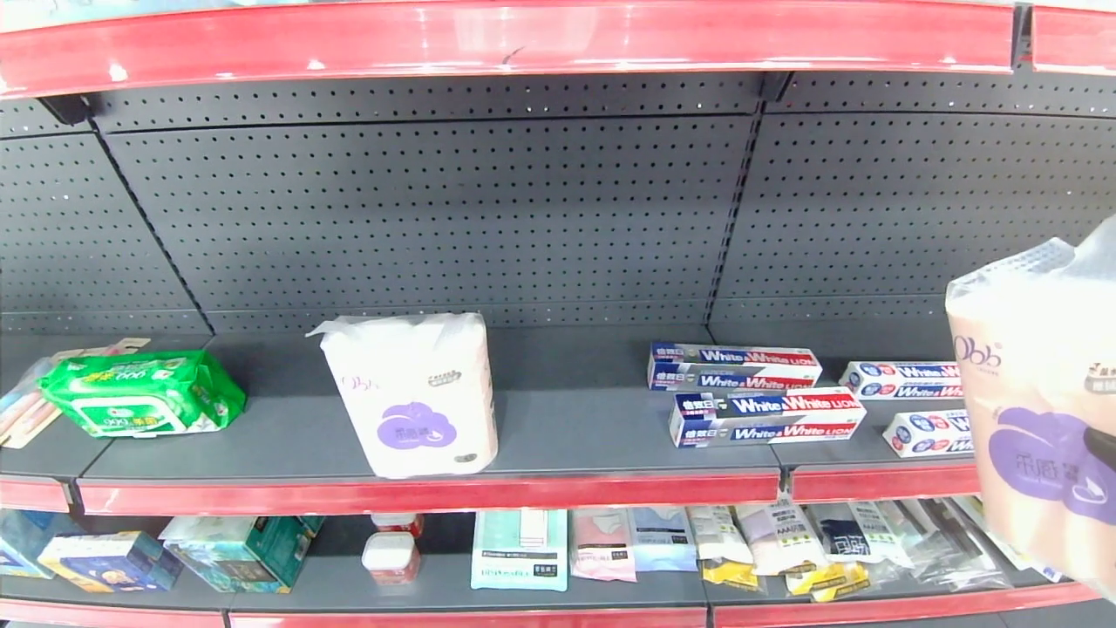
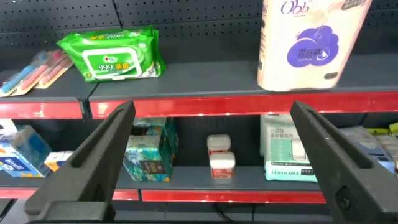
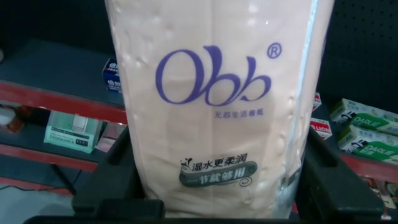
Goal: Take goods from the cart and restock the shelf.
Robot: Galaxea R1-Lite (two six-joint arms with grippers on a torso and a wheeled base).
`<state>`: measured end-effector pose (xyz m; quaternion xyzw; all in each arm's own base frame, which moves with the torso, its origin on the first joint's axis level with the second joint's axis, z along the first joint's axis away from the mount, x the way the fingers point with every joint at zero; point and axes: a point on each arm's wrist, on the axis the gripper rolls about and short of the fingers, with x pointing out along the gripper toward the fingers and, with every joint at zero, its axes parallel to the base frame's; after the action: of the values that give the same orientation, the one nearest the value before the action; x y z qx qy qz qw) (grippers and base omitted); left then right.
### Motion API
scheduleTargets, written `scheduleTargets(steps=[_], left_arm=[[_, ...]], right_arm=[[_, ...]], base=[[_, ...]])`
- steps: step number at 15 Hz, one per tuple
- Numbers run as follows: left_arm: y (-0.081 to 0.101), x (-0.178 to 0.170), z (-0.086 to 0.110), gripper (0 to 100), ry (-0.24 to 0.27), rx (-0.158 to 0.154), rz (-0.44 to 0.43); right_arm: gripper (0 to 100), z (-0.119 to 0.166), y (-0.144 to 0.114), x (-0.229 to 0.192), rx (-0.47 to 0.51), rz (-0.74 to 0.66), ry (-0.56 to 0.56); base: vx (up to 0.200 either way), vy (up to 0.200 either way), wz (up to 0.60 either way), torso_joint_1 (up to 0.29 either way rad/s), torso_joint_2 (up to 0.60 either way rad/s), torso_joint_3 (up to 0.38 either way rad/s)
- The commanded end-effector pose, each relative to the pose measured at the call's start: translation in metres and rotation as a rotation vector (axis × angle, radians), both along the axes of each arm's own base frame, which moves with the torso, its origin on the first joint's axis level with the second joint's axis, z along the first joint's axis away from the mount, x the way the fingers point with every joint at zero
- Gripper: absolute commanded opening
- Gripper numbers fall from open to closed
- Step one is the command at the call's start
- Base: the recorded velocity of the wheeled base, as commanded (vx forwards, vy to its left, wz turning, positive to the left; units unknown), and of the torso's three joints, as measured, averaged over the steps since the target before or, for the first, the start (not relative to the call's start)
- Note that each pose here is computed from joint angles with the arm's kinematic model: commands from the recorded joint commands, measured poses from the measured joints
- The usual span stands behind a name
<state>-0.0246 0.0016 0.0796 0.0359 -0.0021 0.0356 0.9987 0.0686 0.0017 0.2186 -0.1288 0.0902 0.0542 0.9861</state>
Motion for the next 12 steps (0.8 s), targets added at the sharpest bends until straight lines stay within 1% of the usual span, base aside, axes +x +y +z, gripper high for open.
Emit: scheduleTargets(steps=[1, 3, 4, 5, 6, 7, 12], left_arm=[[0.000, 0.000, 0.000, 100, 0.001, 0.000, 0.001], [0.000, 0.000, 0.000, 100, 0.002, -0.009, -0.010], [-0.002, 0.001, -0.003, 100, 0.003, -0.013, -0.079], [-0.002, 0.002, -0.004, 100, 0.005, -0.018, -0.097], [-0.002, 0.002, -0.004, 100, 0.006, -0.047, -0.091], [-0.002, 0.002, -0.004, 100, 0.005, -0.064, -0.082], [-0.002, 0.002, -0.004, 100, 0.003, -0.064, -0.082]], right_arm=[[0, 0.000, 0.000, 0.002, -0.016, 0.004, -0.005], [0, 0.004, 0.000, 0.008, -0.032, 0.013, -0.014], [0, 0.007, 0.000, 0.016, -0.034, 0.015, -0.027], [0, 0.009, 0.000, 0.023, -0.032, 0.014, -0.043], [0, 0.010, 0.000, 0.028, -0.032, 0.014, -0.056], [0, 0.011, 0.000, 0.031, -0.031, 0.014, -0.060], [0, 0.003, 0.001, 0.033, -0.028, 0.023, -0.029]], base=[[0.000, 0.000, 0.00, 0.000, 0.00, 0.000], [0.000, 0.000, 0.00, 0.000, 0.00, 0.000], [0.000, 0.000, 0.00, 0.000, 0.00, 0.000], [0.000, 0.000, 0.00, 0.000, 0.00, 0.000], [0.000, 0.000, 0.00, 0.000, 0.00, 0.000], [0.000, 0.000, 0.00, 0.000, 0.00, 0.000], [0.000, 0.000, 0.00, 0.000, 0.00, 0.000]])
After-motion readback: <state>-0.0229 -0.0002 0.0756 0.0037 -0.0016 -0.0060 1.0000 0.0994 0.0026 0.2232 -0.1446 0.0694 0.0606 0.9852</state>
